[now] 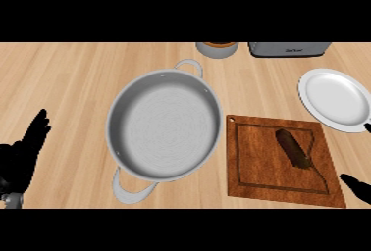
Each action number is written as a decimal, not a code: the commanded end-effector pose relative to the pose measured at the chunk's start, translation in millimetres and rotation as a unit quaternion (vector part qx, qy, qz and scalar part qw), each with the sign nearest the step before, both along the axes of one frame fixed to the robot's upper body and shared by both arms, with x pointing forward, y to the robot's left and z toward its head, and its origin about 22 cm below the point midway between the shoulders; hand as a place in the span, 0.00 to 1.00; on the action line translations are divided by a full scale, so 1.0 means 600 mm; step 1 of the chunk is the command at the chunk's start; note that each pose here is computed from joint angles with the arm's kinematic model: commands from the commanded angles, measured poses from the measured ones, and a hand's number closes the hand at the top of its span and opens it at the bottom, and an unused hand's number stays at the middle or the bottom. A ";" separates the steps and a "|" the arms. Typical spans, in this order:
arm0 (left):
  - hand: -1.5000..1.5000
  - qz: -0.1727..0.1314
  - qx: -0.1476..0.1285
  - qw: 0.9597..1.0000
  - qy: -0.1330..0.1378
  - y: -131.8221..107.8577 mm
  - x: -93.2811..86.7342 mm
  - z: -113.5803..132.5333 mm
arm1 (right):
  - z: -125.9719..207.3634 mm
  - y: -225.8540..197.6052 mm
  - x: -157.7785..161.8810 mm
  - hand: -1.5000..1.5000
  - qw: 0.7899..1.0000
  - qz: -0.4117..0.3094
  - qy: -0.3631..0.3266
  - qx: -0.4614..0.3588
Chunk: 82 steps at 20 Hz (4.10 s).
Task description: Pick the sweet potato from the cutting board and place it in the pot
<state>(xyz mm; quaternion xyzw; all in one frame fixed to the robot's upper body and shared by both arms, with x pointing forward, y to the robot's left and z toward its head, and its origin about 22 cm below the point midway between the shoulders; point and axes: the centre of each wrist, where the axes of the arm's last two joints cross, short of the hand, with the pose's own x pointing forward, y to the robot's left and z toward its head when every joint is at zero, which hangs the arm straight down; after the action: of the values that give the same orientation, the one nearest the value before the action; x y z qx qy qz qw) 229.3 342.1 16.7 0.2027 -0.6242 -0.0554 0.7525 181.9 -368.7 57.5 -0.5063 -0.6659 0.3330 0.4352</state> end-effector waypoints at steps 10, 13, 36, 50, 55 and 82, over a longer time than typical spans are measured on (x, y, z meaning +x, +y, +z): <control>0.50 -0.028 -0.004 1.000 -0.009 -0.038 0.010 0.005 | 0.079 0.116 0.007 0.00 0.953 -0.106 0.242 -0.146; 0.50 -0.032 0.012 0.999 -0.008 -0.026 0.015 0.016 | 0.080 0.144 0.018 0.00 0.925 -0.149 0.304 -0.174; 0.50 -0.008 0.012 1.000 -0.006 -0.005 -0.005 -0.026 | 0.028 0.305 0.175 0.00 0.838 -0.214 0.448 -0.224; 0.50 -0.015 -0.003 1.000 -0.003 -0.011 0.010 0.008 | -0.052 0.256 0.196 0.00 0.830 -0.230 0.459 -0.220; 0.50 -0.016 0.010 1.000 -0.009 -0.025 -0.006 0.021 | -0.071 0.241 0.192 0.00 0.824 -0.240 0.463 -0.223; 0.50 -0.074 0.004 0.997 -0.019 -0.067 0.035 0.020 | -0.019 0.564 0.105 1.00 0.911 0.073 0.389 -0.114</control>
<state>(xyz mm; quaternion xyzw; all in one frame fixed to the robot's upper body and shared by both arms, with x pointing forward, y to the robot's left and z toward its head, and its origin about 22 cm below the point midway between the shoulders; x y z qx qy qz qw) 243.8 308.7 27.4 0.1662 -0.6465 -0.0984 0.7380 263.9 -66.9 31.7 -0.3546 -0.3870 0.6168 0.5866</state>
